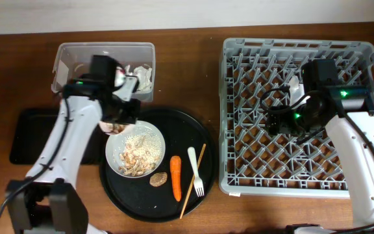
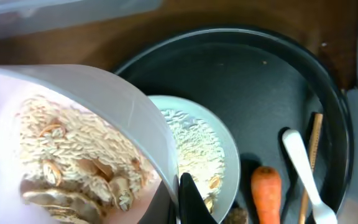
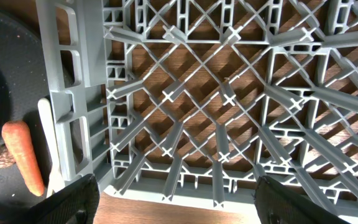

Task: Sort waste into correct bins and load items into the dishwasher rack
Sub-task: 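Tilt the plate over the black tray to dump rice and shells, then lower the emptied plate back onto the round tray with the left gripper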

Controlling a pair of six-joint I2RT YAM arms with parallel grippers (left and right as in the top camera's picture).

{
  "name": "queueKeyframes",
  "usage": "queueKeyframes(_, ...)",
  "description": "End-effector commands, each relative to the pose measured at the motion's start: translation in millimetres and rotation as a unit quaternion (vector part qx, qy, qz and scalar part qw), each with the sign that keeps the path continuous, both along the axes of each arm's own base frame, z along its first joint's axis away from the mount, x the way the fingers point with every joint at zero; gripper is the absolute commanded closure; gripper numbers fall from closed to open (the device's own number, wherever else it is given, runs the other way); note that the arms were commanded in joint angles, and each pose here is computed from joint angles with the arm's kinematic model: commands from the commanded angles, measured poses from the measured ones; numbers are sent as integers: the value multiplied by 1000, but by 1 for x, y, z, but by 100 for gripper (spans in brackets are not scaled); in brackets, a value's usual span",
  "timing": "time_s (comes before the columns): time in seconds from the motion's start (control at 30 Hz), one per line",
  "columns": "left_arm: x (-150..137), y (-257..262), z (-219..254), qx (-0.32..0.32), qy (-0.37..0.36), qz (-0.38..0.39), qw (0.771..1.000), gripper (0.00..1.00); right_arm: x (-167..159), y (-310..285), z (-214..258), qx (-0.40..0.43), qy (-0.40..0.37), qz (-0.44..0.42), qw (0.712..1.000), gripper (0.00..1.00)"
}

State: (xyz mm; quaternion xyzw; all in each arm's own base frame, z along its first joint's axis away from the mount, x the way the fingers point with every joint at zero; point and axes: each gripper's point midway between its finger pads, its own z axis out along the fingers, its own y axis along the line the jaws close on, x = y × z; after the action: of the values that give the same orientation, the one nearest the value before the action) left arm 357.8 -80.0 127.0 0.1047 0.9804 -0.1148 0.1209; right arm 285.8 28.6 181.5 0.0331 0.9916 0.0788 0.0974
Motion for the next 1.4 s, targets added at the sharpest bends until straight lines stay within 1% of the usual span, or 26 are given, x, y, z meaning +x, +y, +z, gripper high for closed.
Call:
queueKeyframes(0.0, 9, 33, 24, -99, -30, 23, 994, 100, -1, 2, 1, -2, -2, 10, 1000, 16)
queueKeyframes(0.03, 10, 44, 27, -119, -34, 37, 992, 100, -1, 2, 1, -2, -2, 10, 1000, 16)
queueKeyframes(0.07, 14, 66, 40, -181, -59, 56, 980, 100, -1, 2, 1, -2, 0, 10, 1000, 16)
queueKeyframes(0.2, 12, 108, 56, -274, -106, 102, 950, 99, -1, 2, 1, -2, 0, 10, 1000, 16)
queueKeyframes(0.37, 4, 124, 46, -392, -171, 117, 896, 99, -1, 2, 1, -2, 0, 10, 1000, 16)
queueKeyframes(0.4, 1, 122, 44, -424, -198, 103, 877, 100, -1, 2, 1, -2, 0, 10, 1000, 16)
queueKeyframes(0.5, -5, 122, 31, -435, -224, 91, 867, 99, -2, 2, 1, -2, 1, 10, 1000, 16)
queueKeyframes(0.57, -9, 128, 48, -469, -265, 71, 839, 99, -2, 2, 0, -2, 1, 10, 1000, 16)
queueKeyframes(0.7, -19, 141, 64, -501, -300, 64, 809, 100, -2, 2, 0, -2, 1, 10, 1000, 16)
queueKeyframes(0.83, -19, 143, 64, -500, -303, 66, 809, 99, -3, 2, 0, -2, 3, 9, 1000, 16)
queueKeyframes(0.87, -20, 145, 64, -518, -277, 92, 804, 99, -4, 2, 0, -2, 5, 10, 1000, 16)
queueKeyframes(0.9, -17, 149, 55, -489, -280, 97, 820, 99, -4, 2, 0, -2, 6, 10, 1000, 16)
queueKeyframes(0.93, -15, 155, 46, -495, -236, 150, 822, 100, -5, 2, 0, -2, 6, 10, 1000, 16)
queueKeyframes(0.97, -16, 157, 46, -509, -216, 174, 815, 99, -5, 2, 0, -2, 7, 10, 1000, 16)
queueKeyframes(1.0, -18, 157, 55, -515, -242, 147, 809, 100, -5, 2, 0, -2, 7, 10, 1000, 16)
queueKeyframes(1.03, -18, 157, 56, -505, -261, 129, 813, 100, -5, 2, 0, -2, 7, 9, 1000, 16)
queueKeyframes(1.07, -12, 168, 28, -474, -190, 223, 830, 100, -5, 2, 0, -2, 7, 9, 1000, 16)
queueKeyframes(1.1, -14, 165, 37, -484, -216, 189, 827, 100, -6, 2, 0, -2, 9, 9, 1000, 16)
queueKeyframes(1.13, -11, 174, 17, -460, -165, 261, 833, 100, -6, 2, 0, -2, 10, 9, 1000, 16)
queueKeyframes(1.17, -20, 156, 65, -534, -254, 130, 796, 100, -7, 2, 0, -2, 11, 10, 1000, 16)
queueKeyframes(1.2, -15, 161, 52, -511, -232, 163, 811, 99, -7, 2, 0, -2, 11, 9, 1000, 16)
queueKeyframes(1.23, -12, 169, 32, -491, -179, 235, 820, 100, -7, 2, 0, -2, 11, 9, 1000, 16)
queueKeyframes(1.27, -18, 158, 63, -528, -252, 133, 800, 100, -7, 2, 0, -2, 11, 9, 1000, 16)
queueKeyframes(1.3, -15, 161, 54, -520, -226, 166, 807, 100, -7, 2, 0, -2, 10, 9, 1000, 16)
queueKeyframes(1.33, -18, 152, 67, -548, -232, 138, 792, 100, -7, 2, 0, -2, 11, 10, 1000, 16)
queueKeyframes(1.37, -17, 145, 72, -544, -236, 123, 796, 100, -7, 2, 0, -2, 11, 10, 1000, 16)
